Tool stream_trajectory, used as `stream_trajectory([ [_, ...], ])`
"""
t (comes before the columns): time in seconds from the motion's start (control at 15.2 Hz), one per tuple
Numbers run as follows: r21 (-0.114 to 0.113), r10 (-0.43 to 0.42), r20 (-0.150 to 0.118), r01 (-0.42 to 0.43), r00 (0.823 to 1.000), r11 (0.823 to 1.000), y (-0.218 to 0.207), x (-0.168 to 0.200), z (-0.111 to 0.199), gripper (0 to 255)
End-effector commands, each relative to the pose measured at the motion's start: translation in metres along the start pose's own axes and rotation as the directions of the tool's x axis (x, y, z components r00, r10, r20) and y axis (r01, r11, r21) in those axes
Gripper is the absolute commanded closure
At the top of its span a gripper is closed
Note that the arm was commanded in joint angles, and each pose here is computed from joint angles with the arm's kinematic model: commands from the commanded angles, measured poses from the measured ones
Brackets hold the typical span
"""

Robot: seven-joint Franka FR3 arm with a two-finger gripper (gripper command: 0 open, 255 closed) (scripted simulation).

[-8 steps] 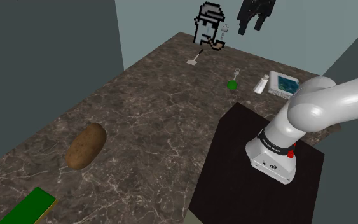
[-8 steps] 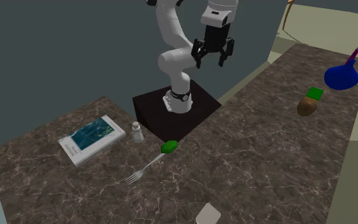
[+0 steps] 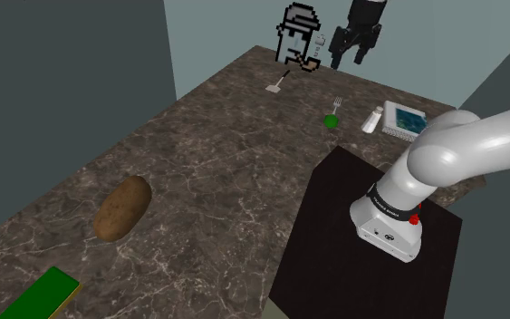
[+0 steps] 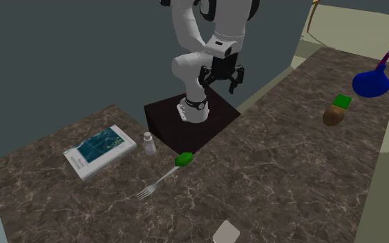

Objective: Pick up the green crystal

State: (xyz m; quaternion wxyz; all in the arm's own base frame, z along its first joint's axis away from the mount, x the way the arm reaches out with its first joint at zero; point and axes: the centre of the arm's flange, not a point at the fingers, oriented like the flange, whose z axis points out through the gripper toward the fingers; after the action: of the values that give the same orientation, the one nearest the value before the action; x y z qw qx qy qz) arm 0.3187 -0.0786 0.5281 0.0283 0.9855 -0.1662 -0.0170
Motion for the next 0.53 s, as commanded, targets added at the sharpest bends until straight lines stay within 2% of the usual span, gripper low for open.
stream_trajectory([
  [0.0,0.004,0.038,-0.007,-0.038,0.999,0.999,0.013,0.005,0.022,0],
  [0.46,0.017,0.170,-0.021,-0.169,0.985,0.985,0.054,0.028,0.102,0],
])
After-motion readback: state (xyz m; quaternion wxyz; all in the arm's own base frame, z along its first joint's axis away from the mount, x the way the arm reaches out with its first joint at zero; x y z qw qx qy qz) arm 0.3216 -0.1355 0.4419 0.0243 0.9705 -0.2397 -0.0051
